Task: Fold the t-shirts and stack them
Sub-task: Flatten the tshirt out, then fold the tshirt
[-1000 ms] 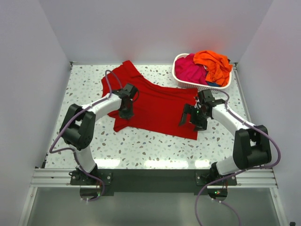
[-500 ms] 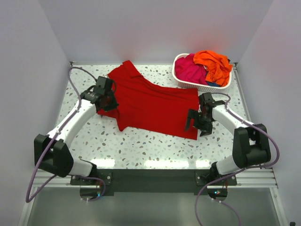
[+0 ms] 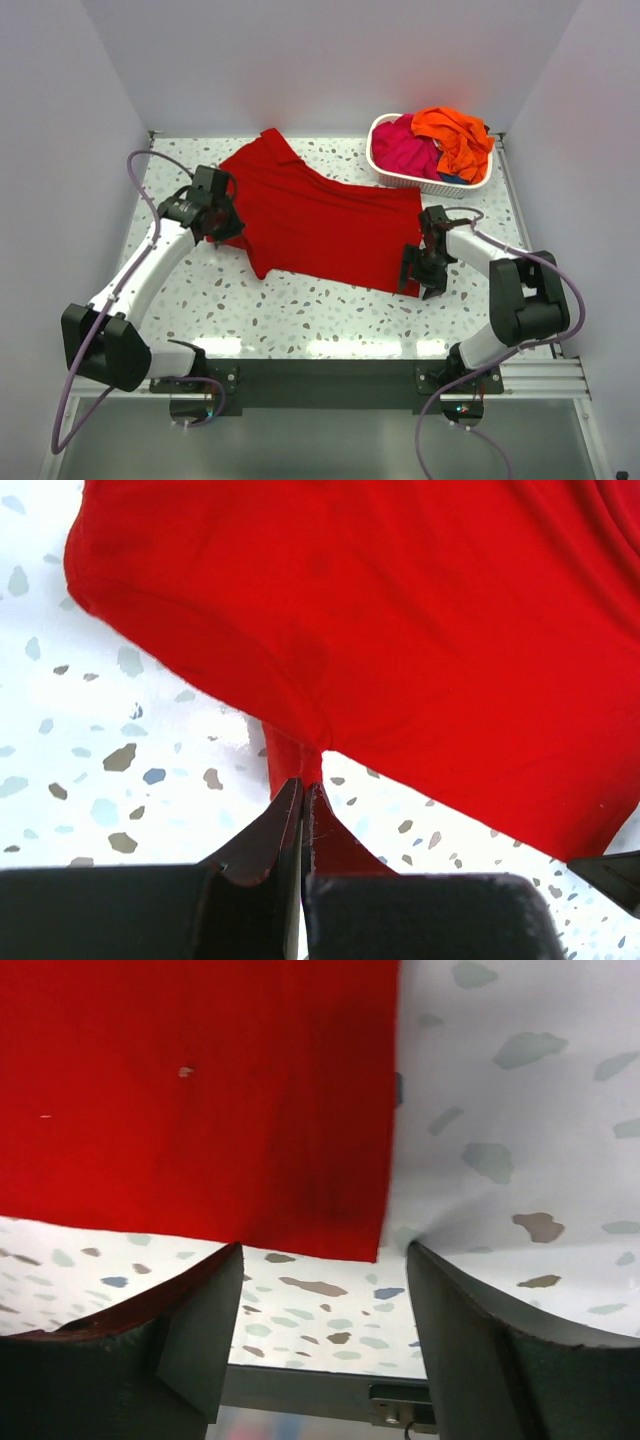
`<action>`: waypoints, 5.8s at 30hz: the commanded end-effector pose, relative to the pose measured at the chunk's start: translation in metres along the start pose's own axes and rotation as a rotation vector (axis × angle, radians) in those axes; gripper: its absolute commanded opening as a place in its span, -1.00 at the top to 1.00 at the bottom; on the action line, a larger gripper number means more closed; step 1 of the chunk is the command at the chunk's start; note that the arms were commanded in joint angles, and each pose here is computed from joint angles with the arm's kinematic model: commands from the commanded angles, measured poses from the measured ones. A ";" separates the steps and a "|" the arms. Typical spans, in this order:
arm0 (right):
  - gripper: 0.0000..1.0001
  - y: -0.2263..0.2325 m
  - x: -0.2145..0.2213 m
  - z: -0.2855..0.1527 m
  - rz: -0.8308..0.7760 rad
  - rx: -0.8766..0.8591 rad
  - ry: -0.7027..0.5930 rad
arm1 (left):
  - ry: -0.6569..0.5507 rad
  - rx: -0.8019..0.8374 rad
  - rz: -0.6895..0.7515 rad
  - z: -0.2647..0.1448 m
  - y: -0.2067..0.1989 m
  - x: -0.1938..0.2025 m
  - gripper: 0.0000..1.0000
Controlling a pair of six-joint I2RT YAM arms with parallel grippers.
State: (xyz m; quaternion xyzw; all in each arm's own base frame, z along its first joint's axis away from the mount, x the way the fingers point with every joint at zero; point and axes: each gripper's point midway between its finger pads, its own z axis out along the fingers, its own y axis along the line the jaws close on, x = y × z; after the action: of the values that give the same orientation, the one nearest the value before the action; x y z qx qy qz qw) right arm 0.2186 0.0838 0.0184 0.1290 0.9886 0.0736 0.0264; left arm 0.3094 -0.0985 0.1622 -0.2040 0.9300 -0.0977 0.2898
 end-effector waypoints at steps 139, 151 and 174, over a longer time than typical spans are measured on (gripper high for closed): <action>-0.62 0.000 -0.153 -0.044 0.122 0.050 -0.124 | -0.042 -0.070 0.080 0.077 0.046 -0.153 -0.93; -0.59 0.003 -0.111 -0.018 0.147 -0.027 -0.051 | 0.062 -0.140 0.060 0.084 0.097 -0.085 -0.62; -0.57 0.000 -0.102 -0.010 0.146 -0.032 -0.044 | 0.135 -0.154 0.168 0.097 0.122 -0.041 -0.15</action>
State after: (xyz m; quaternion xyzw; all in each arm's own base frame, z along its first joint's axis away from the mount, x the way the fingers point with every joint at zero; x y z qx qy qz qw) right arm 0.3103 0.0519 0.0238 0.2026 0.9763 0.0721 0.0265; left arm 0.3438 0.0168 0.0671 -0.1562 0.9677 -0.0241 0.1962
